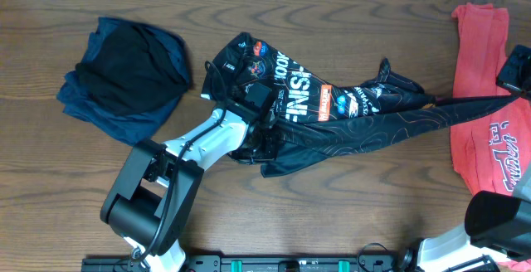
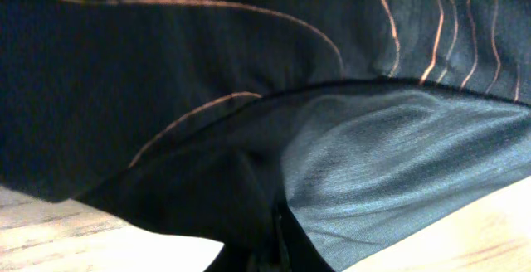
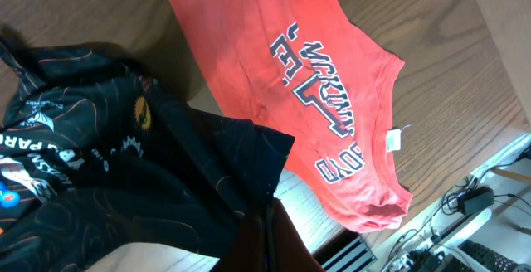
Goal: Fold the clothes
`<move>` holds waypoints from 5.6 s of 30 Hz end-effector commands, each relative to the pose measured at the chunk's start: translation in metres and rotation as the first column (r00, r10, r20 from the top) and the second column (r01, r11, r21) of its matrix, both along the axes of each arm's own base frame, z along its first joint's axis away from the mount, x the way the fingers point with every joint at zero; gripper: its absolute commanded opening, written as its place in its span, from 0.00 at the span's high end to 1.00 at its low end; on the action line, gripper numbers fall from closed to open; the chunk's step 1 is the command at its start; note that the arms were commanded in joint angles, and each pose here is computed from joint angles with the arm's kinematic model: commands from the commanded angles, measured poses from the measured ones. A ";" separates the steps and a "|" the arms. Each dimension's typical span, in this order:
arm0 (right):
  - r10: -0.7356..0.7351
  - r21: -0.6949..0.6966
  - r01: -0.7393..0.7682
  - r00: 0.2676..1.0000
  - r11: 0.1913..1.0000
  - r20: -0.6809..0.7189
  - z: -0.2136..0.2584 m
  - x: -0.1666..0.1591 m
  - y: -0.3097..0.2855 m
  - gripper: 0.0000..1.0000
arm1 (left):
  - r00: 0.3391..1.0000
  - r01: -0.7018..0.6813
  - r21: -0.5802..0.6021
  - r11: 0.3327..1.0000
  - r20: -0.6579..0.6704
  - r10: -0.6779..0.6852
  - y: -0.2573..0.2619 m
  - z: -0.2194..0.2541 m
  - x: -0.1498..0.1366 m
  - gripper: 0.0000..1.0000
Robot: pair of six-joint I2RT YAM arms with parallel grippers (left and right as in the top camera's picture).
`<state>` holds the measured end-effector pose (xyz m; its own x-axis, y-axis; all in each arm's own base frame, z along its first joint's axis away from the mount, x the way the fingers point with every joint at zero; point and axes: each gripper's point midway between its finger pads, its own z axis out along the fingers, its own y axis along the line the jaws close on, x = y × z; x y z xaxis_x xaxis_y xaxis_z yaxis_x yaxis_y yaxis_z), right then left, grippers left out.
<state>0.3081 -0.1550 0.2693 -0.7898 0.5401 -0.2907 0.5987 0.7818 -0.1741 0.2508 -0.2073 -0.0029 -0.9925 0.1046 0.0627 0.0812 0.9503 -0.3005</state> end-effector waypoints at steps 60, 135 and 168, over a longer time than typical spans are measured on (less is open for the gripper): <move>0.269 0.247 -0.378 0.885 0.892 0.380 -0.042 0.152 0.056 0.99 | 0.573 0.015 -0.515 0.857 0.707 0.415 0.086 0.294 0.238 0.94; -0.143 0.220 0.146 0.989 0.965 -0.026 -0.112 -0.102 0.007 0.99 | 0.958 -0.278 0.011 0.960 0.082 0.276 0.146 0.125 -0.072 0.94; 0.058 0.207 -0.079 0.993 0.975 0.108 -0.210 0.043 0.004 0.99 | 0.841 -0.353 -0.092 0.931 0.405 0.359 0.142 0.057 0.110 0.93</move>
<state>0.3477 -0.1506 0.0655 -0.7984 0.5449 -0.2562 0.5482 0.8338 0.0649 0.3551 -0.0698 0.0610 -0.9017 -0.2562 -0.3482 -0.1318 0.9300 -0.3430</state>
